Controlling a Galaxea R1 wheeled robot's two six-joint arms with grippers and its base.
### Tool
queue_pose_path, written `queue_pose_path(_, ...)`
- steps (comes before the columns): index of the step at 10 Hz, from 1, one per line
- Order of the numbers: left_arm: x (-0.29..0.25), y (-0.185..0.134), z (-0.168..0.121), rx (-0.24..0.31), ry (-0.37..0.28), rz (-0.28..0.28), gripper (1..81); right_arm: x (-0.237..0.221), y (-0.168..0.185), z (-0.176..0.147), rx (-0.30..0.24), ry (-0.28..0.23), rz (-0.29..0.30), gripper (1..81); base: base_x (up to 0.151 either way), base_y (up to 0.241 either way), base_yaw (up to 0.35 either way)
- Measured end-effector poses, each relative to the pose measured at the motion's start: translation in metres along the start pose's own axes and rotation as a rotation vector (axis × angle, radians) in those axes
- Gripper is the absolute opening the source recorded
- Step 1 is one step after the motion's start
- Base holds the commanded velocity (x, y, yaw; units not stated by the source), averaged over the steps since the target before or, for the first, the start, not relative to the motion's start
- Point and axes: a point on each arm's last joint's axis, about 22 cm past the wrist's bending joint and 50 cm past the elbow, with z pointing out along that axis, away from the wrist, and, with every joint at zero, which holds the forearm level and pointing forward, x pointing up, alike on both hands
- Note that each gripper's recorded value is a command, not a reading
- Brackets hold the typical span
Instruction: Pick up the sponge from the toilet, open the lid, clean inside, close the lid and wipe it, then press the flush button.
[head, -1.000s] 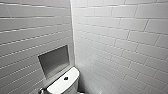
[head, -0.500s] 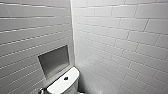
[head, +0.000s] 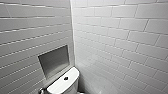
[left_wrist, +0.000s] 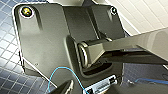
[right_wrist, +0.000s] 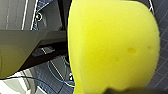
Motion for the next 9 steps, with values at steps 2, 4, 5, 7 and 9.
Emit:
queue_pose_path(2, 0.006, -0.003, -0.02, -0.028, 0.013, -0.053, 81.1, -0.004, 0.003, -0.002, -0.003, -0.002, 0.006, 1.0, 0.0, 0.0, 0.0)
queue_pose_path(4, -0.001, -0.022, -0.052, -0.026, 0.006, -0.112, 81.1, 0.005, 0.039, -0.013, -0.062, 0.013, 0.008, 1.0, 0.0, 0.0, 0.0)
queue_pose_path(5, -0.007, -0.023, -0.063, -0.029, -0.008, -0.134, 81.1, 0.013, 0.046, -0.017, -0.072, 0.026, 0.006, 1.0, 0.0, 0.0, 0.0)
queue_pose_path(7, -0.001, -0.007, -0.074, -0.064, -0.018, -0.136, 81.1, 0.013, 0.031, -0.011, -0.051, 0.026, 0.006, 1.0, 0.0, 0.0, 0.0)
queue_pose_path(9, 0.003, -0.013, -0.084, -0.046, -0.046, -0.087, 81.1, 0.011, 0.03, -0.011, -0.049, 0.023, 0.008, 1.0, 0.0, 0.0, 0.0)
